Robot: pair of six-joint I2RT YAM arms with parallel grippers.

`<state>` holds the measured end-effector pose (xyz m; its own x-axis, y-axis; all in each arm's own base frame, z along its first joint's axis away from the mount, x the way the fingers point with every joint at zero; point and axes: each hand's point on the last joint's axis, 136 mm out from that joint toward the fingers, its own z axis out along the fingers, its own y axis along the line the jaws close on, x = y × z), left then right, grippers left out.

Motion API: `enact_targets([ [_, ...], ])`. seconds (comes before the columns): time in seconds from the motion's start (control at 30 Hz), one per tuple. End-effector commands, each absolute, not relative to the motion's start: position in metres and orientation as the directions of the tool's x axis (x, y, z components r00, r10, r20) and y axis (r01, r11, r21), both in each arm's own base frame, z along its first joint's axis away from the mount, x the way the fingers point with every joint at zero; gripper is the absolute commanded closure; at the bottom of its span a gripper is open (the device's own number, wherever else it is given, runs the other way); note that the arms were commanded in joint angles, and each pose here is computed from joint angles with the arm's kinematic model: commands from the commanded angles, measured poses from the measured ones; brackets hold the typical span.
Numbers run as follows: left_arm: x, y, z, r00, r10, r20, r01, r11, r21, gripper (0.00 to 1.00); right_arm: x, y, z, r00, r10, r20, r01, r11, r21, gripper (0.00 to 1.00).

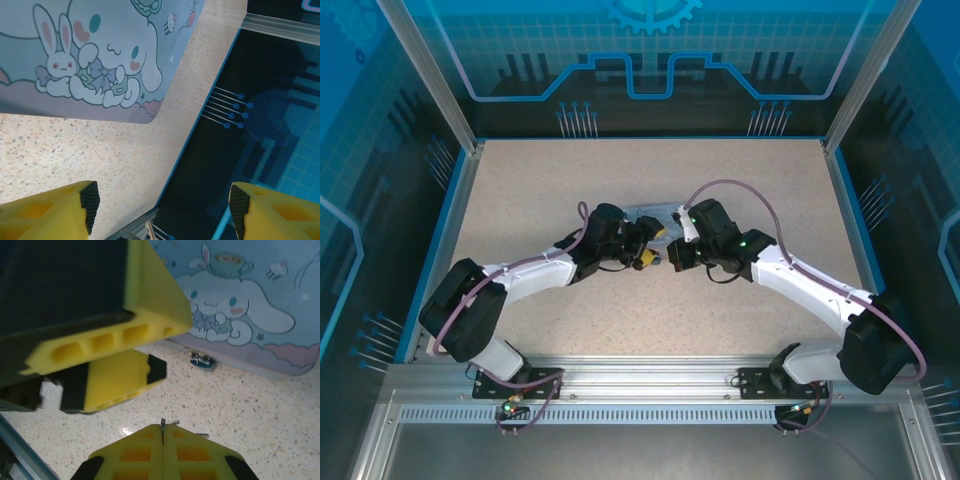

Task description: Unlock the padlock with the key

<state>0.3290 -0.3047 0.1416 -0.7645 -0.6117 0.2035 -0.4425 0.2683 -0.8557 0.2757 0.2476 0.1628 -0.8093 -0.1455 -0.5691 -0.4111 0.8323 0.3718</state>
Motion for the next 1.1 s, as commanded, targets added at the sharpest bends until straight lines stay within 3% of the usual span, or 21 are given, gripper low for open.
enact_targets([
  [0.0, 0.328, -0.312, 0.133, -0.728, -0.624, 0.283, -0.498, 0.198, -0.844, 0.29, 0.281, 0.246, 0.186, -0.799, -0.099, -0.592, -0.394, 0.831, 0.392, 1.00],
  [0.4, 0.336, -0.333, 0.138, -0.705, -0.610, 0.362, -0.516, 0.092, -0.851, 0.32, 0.285, 0.252, 0.194, -0.794, -0.083, -0.602, -0.399, 0.818, 0.414, 1.00],
  [0.8, 0.341, -0.333, 0.146, -0.701, -0.618, 0.355, -0.499, 0.069, -0.864, 0.56, 0.282, 0.248, 0.178, -0.806, -0.095, -0.584, -0.389, 0.829, 0.402, 1.00],
  [1.07, 0.341, -0.333, 0.147, -0.701, -0.620, 0.353, -0.495, 0.067, -0.866, 0.66, 0.282, 0.243, 0.170, -0.813, -0.096, -0.575, -0.377, 0.838, 0.394, 1.00],
])
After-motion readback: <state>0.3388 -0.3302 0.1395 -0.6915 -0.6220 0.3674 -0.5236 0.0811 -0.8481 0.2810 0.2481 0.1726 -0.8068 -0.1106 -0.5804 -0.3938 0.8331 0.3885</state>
